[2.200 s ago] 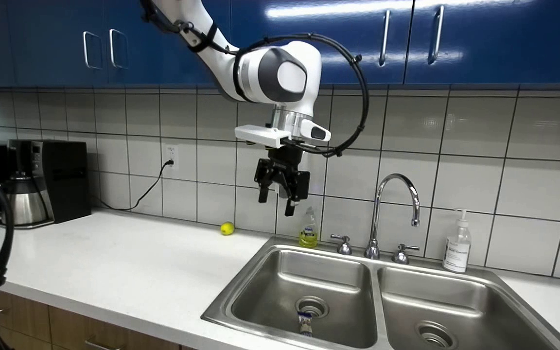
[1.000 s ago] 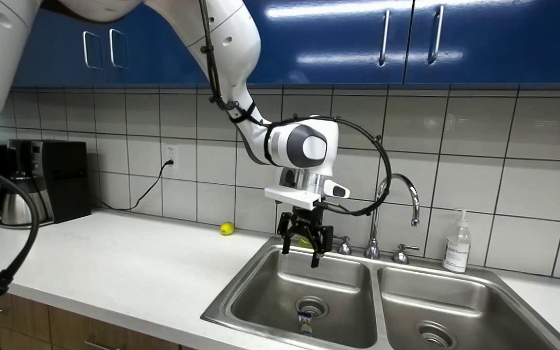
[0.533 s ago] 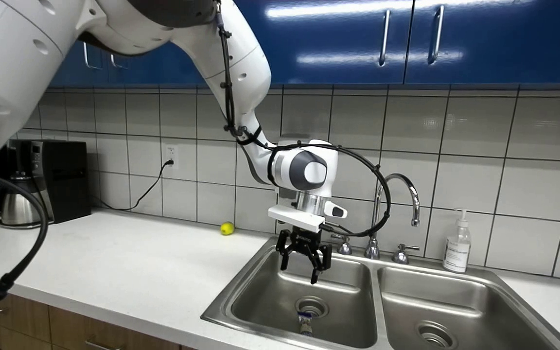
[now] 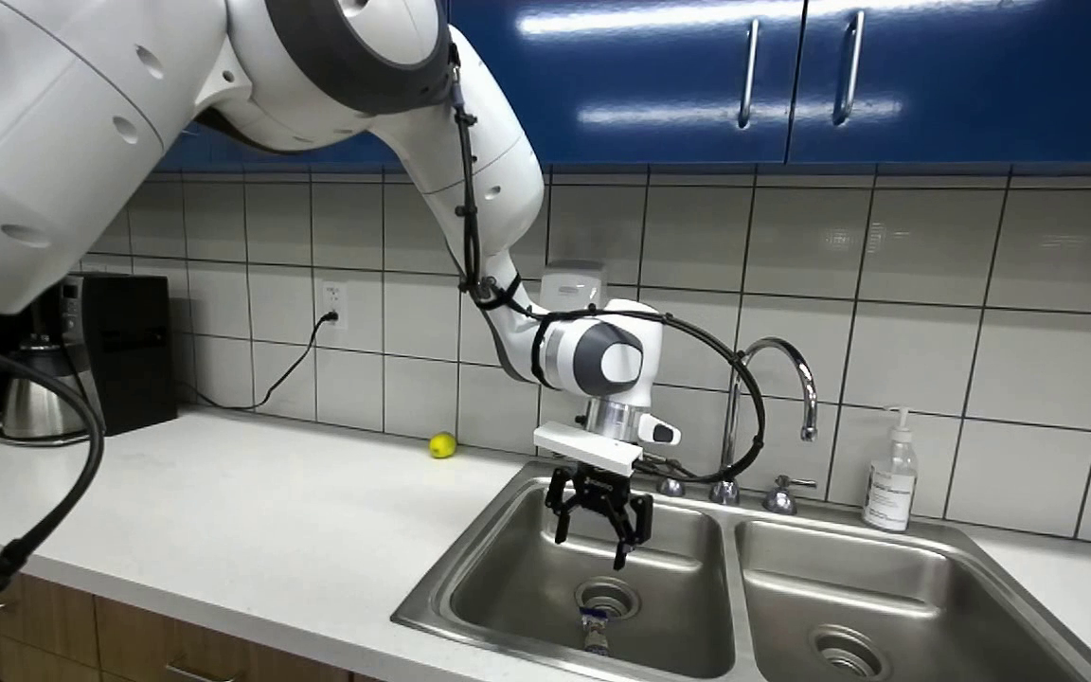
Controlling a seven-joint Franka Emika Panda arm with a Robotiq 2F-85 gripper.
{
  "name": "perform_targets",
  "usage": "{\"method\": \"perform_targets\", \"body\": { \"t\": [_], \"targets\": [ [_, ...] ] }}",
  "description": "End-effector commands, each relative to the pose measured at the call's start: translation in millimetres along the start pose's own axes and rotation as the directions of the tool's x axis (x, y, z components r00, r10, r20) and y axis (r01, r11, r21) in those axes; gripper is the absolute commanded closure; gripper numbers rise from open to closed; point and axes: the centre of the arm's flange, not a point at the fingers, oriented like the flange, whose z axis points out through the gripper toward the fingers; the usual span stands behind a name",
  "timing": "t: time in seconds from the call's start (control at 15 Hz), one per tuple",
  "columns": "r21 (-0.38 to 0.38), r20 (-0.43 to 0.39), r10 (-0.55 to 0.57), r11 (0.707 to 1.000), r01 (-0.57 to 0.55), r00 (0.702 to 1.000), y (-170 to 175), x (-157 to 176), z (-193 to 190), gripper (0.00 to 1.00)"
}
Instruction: Take the candy bar out of the sink
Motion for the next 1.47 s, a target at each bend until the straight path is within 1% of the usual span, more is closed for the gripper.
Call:
{"method": "perform_targets", "body": {
  "t": [0.0, 0.13, 0.27, 0.53, 0.73, 1.07, 1.4],
  "targets": [
    [0.0, -0.002, 0.0, 1.0, 0.0, 1.0, 0, 1, -1, 0.0],
    [0.001, -0.003, -0.001, 1.0, 0.001, 1.0, 0, 1, -1, 0.0],
    [-0.013, -0.015, -0.037, 0.999, 0.037, 0.999, -5, -1, 2, 0.0],
    [-0.1, 0.005, -0.09, 0.991, 0.09, 0.996, -3, 14, 15, 0.0],
    [-0.134, 0.027, -0.111, 0.984, 0.113, 0.994, 3, 25, 29, 0.0],
    [-0.141, 0.049, -0.111, 0.983, 0.117, 0.993, 12, 48, 61, 0.0],
    [-0.153, 0.059, -0.141, 0.977, 0.148, 0.988, 9, 69, 92, 0.0]
  ]
}}
